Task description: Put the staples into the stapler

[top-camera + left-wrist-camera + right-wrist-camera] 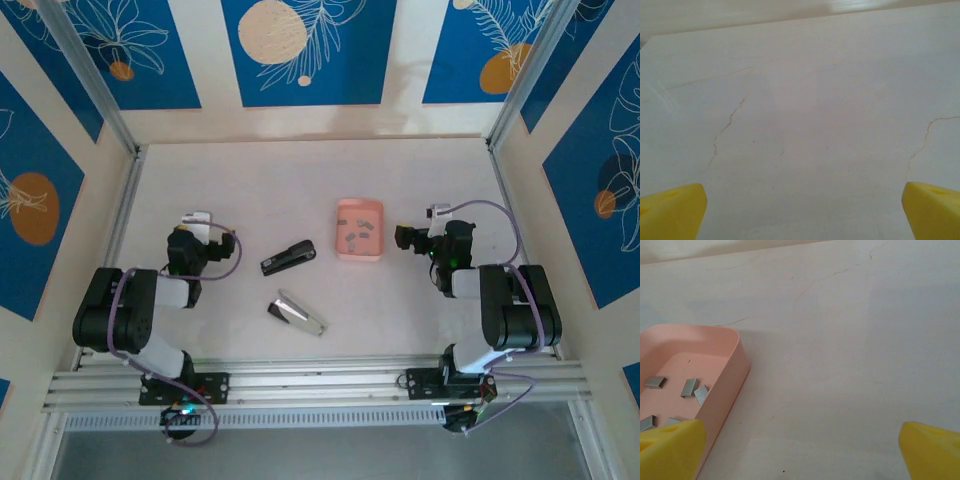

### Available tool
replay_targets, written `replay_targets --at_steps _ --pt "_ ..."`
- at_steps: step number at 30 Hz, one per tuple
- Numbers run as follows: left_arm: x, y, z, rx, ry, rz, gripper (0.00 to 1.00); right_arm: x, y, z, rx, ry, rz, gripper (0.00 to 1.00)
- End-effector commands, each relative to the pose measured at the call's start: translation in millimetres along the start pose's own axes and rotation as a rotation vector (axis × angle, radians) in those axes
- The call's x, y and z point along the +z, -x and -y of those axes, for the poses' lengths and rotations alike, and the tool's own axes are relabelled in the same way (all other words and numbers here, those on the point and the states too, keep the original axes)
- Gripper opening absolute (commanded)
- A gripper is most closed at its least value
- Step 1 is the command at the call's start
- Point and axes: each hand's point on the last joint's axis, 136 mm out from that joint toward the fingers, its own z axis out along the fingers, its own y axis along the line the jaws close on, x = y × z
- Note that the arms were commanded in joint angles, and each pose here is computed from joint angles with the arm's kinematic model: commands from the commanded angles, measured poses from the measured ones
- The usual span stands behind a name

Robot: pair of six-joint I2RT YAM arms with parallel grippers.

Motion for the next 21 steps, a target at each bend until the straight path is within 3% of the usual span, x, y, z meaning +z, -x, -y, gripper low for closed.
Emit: replay_targets --at_steps 1,21 --pt "1.9 5.4 2.1 0.008 -0.023 0.015 1.0 1.7 13.7 -2.2 -0.023 0.0 0.039 0.99" --pt "2.2 5.7 3.4 0.01 -0.031 0.015 1.0 1.7 13.6 -2.2 -0.023 0.0 0.038 0.99"
